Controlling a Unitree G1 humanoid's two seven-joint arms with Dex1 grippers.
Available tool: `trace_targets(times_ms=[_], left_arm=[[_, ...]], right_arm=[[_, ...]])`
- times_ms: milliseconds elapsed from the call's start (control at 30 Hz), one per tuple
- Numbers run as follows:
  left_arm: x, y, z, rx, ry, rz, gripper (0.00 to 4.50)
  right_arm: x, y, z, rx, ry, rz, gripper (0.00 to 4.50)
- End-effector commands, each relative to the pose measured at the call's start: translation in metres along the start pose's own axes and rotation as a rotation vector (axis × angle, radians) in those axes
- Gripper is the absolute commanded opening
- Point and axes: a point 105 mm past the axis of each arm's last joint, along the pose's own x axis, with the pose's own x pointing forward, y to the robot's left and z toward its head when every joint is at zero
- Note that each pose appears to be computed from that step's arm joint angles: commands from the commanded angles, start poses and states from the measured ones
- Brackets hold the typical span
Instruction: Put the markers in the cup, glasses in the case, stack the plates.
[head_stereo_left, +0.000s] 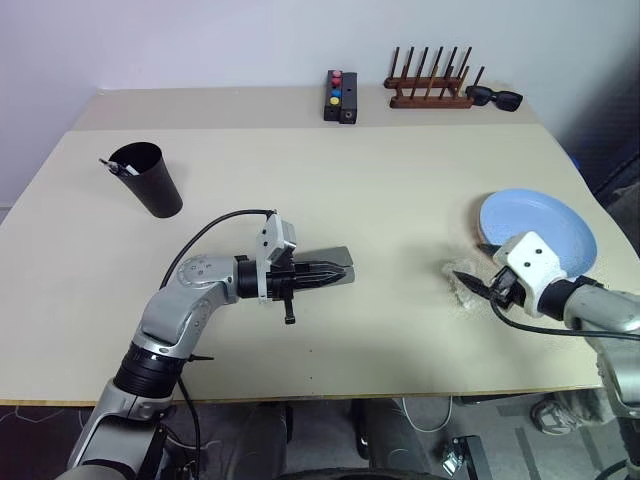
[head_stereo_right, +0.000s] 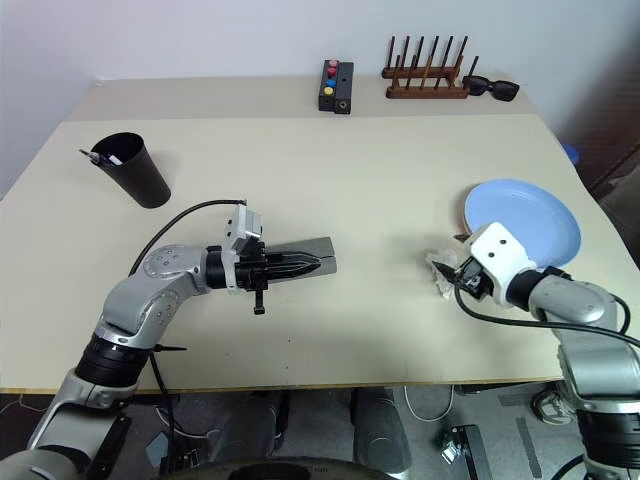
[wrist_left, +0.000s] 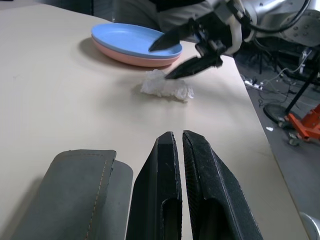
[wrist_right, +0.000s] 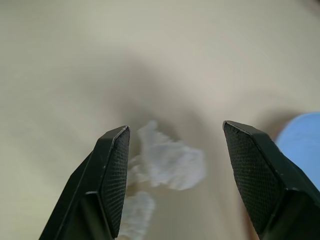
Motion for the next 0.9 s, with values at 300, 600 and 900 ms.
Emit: trace_targets(times_ms=[300, 600, 900], left_arm=[[-0.003, -0.003, 0.011, 0.034, -0.029, 0.006, 0.19], [-0.002, -0.004, 0.011, 0.028, -0.032, 0.005, 0.19], [0.003, -0.005, 0.010, 0.022, -0.040, -0.014, 0.19]], right_arm=[[0.011, -0.008, -0.007, 0.000, 0.037, -0.046, 1.70], [0.009, -0.014, 0.016, -0.026, -0.052, -0.068, 0.03], [-0.020, -0.085, 0.028, -0.060, -0.044, -0.384, 0.03]])
